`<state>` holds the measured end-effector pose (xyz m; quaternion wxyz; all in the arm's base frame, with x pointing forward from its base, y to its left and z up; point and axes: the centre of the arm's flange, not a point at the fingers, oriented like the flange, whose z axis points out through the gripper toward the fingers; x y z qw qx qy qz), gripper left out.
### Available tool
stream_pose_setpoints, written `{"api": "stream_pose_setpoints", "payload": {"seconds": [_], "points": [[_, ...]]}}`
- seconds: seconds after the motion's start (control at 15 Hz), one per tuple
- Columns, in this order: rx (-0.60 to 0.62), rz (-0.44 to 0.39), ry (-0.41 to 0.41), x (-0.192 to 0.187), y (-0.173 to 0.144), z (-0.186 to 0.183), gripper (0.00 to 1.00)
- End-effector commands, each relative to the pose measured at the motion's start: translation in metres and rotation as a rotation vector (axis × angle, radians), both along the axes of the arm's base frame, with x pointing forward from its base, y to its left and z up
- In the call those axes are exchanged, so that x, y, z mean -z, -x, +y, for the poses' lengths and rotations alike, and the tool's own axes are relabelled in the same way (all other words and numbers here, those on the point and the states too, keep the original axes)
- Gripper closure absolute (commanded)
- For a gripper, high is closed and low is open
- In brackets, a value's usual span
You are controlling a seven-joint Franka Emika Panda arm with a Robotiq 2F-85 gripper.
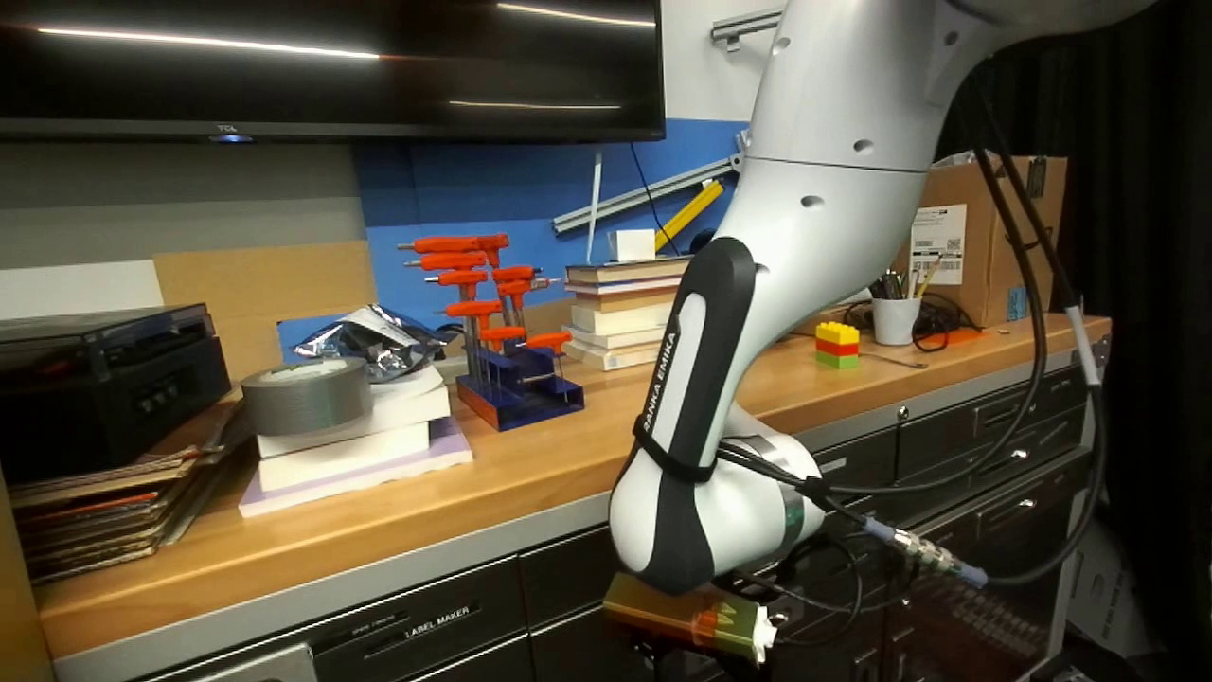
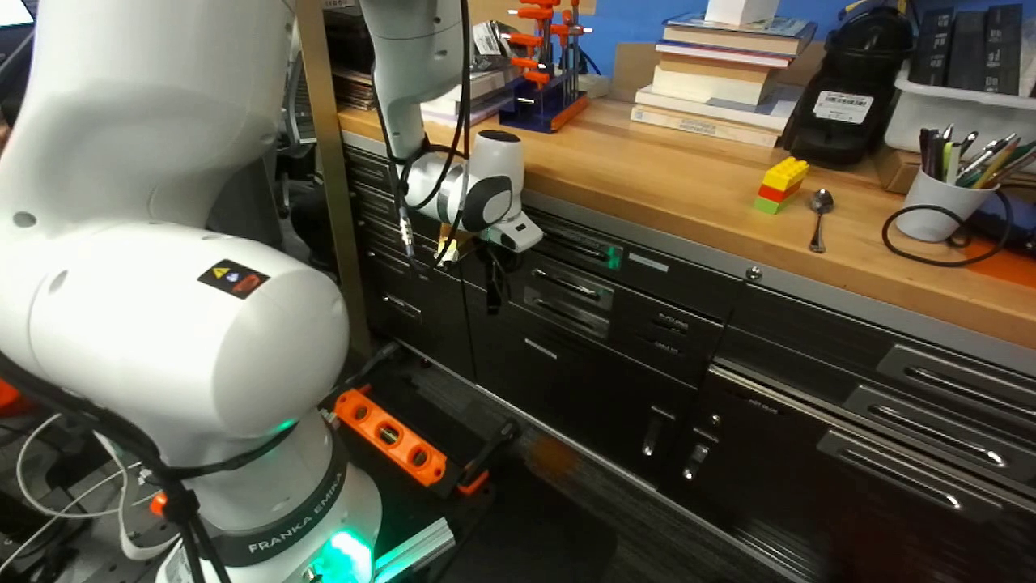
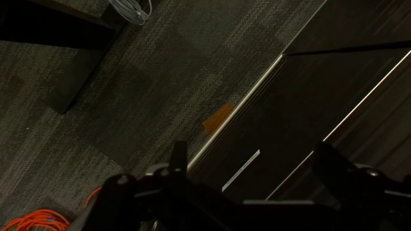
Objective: Put the blue objects into the drawer then close the drawer.
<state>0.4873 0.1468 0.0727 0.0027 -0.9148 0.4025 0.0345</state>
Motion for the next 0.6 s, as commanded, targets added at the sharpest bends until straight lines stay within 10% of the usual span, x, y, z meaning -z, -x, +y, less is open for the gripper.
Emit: {"api": "stream_pose_setpoints", "payload": {"seconds": [0.0, 0.53], "points": [[-0.037, -0.029, 0.021, -0.021, -0.006, 0.007, 0.00], [-0.272, 0.103, 0.001, -0.097, 0.058, 0.003, 0.00]]}}
